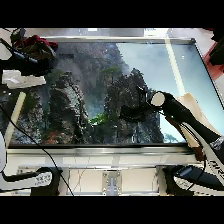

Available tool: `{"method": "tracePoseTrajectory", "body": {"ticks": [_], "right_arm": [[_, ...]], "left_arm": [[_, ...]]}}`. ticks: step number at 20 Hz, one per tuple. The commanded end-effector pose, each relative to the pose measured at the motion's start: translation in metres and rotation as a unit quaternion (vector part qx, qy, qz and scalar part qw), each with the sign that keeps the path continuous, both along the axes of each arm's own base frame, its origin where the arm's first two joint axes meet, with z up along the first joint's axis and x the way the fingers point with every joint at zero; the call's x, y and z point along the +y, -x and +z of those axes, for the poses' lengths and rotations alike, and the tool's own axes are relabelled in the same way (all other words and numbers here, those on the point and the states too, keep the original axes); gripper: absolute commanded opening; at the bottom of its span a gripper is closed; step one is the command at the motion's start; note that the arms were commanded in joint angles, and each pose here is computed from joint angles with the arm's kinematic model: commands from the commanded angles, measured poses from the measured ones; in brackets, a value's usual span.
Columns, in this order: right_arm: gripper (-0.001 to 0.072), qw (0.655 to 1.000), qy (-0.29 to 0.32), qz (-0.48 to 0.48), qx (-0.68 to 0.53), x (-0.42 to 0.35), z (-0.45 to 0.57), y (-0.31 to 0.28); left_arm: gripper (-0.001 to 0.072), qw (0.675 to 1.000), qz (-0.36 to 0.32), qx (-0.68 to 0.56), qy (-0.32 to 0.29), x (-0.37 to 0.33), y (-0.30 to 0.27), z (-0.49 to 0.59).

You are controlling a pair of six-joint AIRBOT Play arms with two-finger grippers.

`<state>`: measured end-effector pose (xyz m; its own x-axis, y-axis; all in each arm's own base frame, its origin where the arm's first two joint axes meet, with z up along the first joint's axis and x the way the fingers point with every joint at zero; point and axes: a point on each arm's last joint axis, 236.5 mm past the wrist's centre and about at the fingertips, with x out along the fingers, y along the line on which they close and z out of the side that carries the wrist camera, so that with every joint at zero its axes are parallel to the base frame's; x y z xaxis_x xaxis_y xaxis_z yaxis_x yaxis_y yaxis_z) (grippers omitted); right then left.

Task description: Fold the shirts.

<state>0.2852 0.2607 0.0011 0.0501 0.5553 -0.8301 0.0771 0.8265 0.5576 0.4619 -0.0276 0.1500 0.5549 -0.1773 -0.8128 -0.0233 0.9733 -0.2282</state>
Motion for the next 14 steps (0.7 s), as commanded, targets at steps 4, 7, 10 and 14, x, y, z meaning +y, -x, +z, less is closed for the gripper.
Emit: {"method": "tracePoseTrajectory", "body": {"ticks": [4,7,10,14], "right_arm": [[0.0380,1.000,0.000,0.001,0.001,0.000,-0.001,0.001],[0.0380,1.000,0.001,0.001,0.000,0.000,-0.001,0.000],[0.0380,1.000,-0.001,-0.007,-0.014,0.001,0.000,-0.007],[0.0380,1.000,0.007,-0.007,-0.025,-0.002,-0.001,-0.011]], "left_arm": [[0.0020,1.000,0.000,0.000,0.000,0.000,0.000,0.000],[0.0020,1.000,0.000,0.000,0.000,0.000,0.000,0.000],[0.0020,1.000,0.000,0.000,0.000,0.000,0.000,0.000],[0.0020,1.000,0.001,-0.003,0.000,0.000,-0.001,0.001]]}}
